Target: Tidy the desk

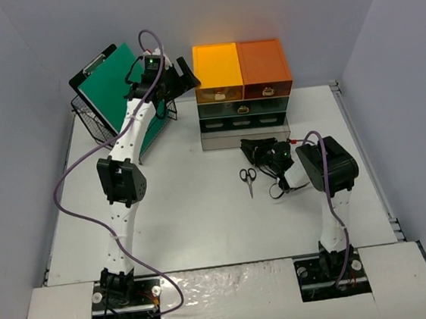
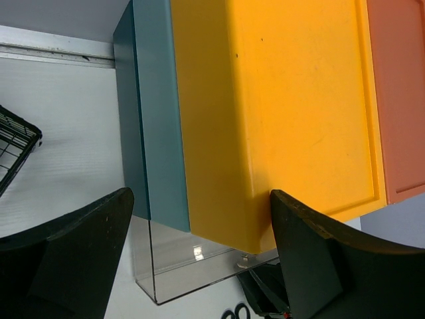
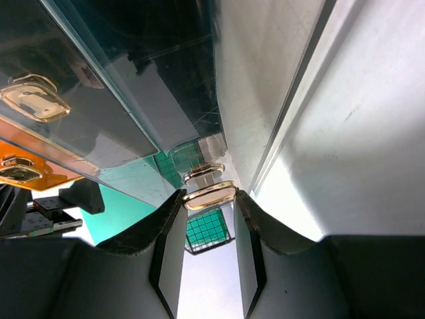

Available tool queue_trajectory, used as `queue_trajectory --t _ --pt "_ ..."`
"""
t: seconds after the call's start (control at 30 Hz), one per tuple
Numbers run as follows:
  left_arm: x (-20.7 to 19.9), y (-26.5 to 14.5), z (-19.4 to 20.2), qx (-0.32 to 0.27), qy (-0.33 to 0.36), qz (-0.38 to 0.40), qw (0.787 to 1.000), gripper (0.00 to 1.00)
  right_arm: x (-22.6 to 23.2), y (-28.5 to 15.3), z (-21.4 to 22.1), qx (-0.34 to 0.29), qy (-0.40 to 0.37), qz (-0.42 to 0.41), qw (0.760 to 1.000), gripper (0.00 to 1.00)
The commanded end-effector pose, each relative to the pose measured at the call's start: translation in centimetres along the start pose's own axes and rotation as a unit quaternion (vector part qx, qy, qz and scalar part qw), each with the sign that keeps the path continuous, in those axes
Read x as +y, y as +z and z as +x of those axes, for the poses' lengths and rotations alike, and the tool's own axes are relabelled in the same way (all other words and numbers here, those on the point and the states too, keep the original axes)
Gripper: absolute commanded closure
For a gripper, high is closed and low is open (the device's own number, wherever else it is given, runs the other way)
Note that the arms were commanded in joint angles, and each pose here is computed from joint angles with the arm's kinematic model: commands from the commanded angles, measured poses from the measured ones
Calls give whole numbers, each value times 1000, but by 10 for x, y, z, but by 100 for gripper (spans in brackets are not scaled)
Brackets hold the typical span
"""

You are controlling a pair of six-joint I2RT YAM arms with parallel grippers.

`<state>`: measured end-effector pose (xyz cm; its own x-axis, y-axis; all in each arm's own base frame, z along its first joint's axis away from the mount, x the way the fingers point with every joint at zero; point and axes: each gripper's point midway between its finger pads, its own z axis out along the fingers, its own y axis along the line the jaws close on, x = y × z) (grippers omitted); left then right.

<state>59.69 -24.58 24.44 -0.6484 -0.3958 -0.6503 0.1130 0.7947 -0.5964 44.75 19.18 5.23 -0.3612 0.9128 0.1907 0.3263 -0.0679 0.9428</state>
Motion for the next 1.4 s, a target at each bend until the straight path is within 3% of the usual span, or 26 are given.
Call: queue_trajectory --t 0.0,0.13,0.3,0.4,0.5,0.73,0.83,0.9,0.97,1.0,1.07,1.23,1.37 --pt "39 -20 -15 -10 8 -72 997 21 33 -14 34 42 -24 -40 998 100" --pt "38 -20 -14 -10 8 -71 997 21 28 -18 35 37 -29 -27 999 99" --pt "37 -19 -14 -9 8 -69 998 21 32 -21 37 32 -65 -19 997 46" --pt "37 -19 -13 -8 9 -69 998 21 38 -20 39 32 -88 -12 995 28" --pt "36 -17 -12 -8 8 -67 998 21 44 -19 42 37 -108 -16 993 22" --pt "32 -18 -14 -10 9 -64 998 21 67 -31 52 47 -140 -32 989 21" --pt "33 -18 -13 -10 9 -63 998 21 66 -40 53 48 -194 36 979 22" --pt "32 -19 -14 -10 9 -62 998 21 74 -53 57 45 -257 91 961 22" --pt "31 -20 -15 -11 9 -61 998 21 73 -67 50 38 -376 167 911 25" --pt "32 -19 -14 -9 9 -62 998 21 76 -79 38 13 -408 225 885 26" --pt "32 -20 -14 -10 10 -62 998 21 76 -88 30 12 -455 265 850 26" --pt "30 -19 -13 -9 9 -61 998 21 47 -106 11 30 -537 381 752 30" --pt "30 -19 -13 -8 6 -60 998 21 18 -123 5 45 -550 433 713 31"
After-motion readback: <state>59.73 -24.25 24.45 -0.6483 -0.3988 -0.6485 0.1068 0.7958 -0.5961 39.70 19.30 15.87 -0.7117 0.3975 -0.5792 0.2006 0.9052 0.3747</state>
